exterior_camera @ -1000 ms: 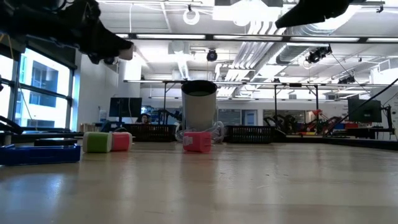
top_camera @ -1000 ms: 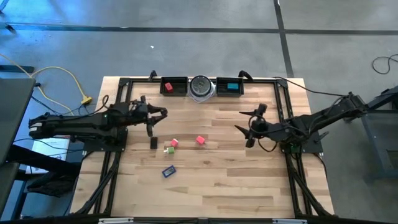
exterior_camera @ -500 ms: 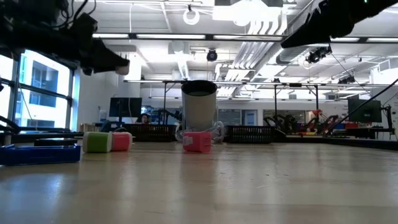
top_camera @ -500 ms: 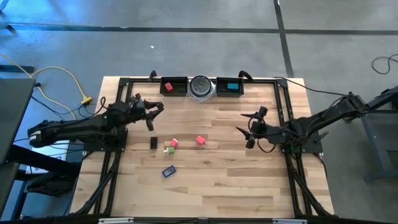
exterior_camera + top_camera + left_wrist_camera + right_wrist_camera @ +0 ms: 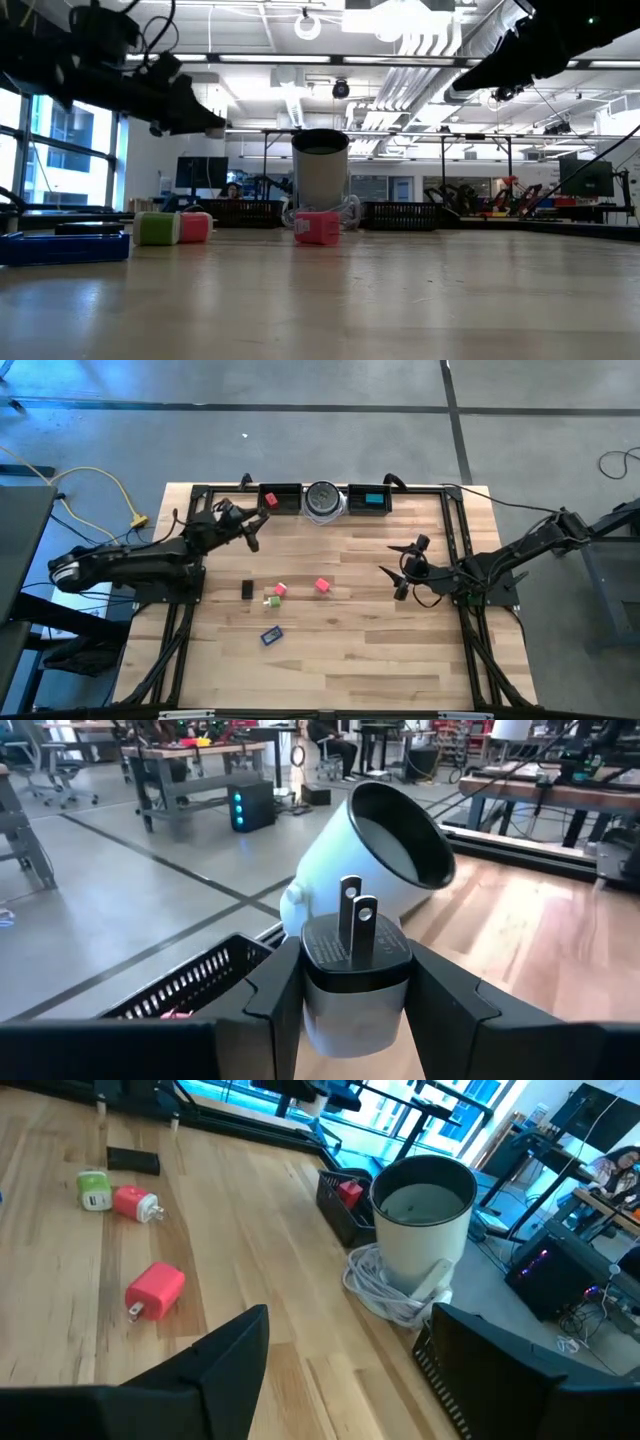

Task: Pick & Place Office items
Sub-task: Put the white charger adapter into the left black basket

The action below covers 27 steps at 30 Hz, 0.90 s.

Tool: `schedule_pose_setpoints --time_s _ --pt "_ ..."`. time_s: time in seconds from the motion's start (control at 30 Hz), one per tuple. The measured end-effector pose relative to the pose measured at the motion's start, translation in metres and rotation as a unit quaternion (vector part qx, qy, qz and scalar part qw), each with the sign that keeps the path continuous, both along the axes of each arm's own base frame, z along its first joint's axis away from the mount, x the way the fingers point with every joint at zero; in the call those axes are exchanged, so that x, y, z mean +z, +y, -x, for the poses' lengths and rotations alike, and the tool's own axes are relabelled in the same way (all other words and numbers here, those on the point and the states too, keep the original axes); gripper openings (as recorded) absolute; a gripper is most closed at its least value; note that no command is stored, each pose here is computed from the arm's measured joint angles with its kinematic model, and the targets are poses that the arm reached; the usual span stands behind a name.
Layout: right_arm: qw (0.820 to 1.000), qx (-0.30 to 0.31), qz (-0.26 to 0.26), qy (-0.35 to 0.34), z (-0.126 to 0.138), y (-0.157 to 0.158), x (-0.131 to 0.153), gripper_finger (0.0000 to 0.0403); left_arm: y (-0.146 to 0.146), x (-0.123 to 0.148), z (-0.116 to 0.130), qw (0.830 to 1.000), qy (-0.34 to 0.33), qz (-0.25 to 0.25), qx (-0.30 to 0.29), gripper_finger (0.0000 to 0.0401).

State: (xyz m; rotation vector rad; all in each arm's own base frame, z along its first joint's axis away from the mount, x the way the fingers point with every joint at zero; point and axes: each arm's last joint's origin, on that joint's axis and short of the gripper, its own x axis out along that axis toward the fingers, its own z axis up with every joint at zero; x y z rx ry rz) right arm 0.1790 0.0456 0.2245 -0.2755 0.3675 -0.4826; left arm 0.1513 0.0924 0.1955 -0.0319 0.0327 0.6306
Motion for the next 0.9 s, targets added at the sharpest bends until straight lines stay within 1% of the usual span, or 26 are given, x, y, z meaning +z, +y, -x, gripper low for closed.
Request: schedule_pose_setpoints --time_s 0.23,0.43,0.53,0.67,0.9 --pt "1.000 0.000 0.001 0.001 0.000 0.000 0.000 0.0265 0.020 -0.012 -0.010 0.999 -0.023 0.001 0.025 0.0132" --pt "1.000 0.000 0.001 0.001 0.000 0.000 0.000 0.0265 0.034 -0.024 -0.013 0.999 -0.036 0.013 0.016 0.0132" --pt "1.000 0.000 0.001 0.001 0.000 0.000 0.000 0.0265 0.041 -0.028 -0.013 0.998 -0.046 0.017 0.024 0.0132" --pt "1.000 0.000 0.000 -0.001 0.000 0.000 0.000 0.0265 0.051 -0.031 -0.016 0.998 -0.041 0.023 0.035 0.0132" --pt "1.000 0.001 0.000 -0.004 0.000 0.000 0.001 0.0265 0.067 -0.031 -0.034 0.998 -0.029 0.029 0.037 0.0132"
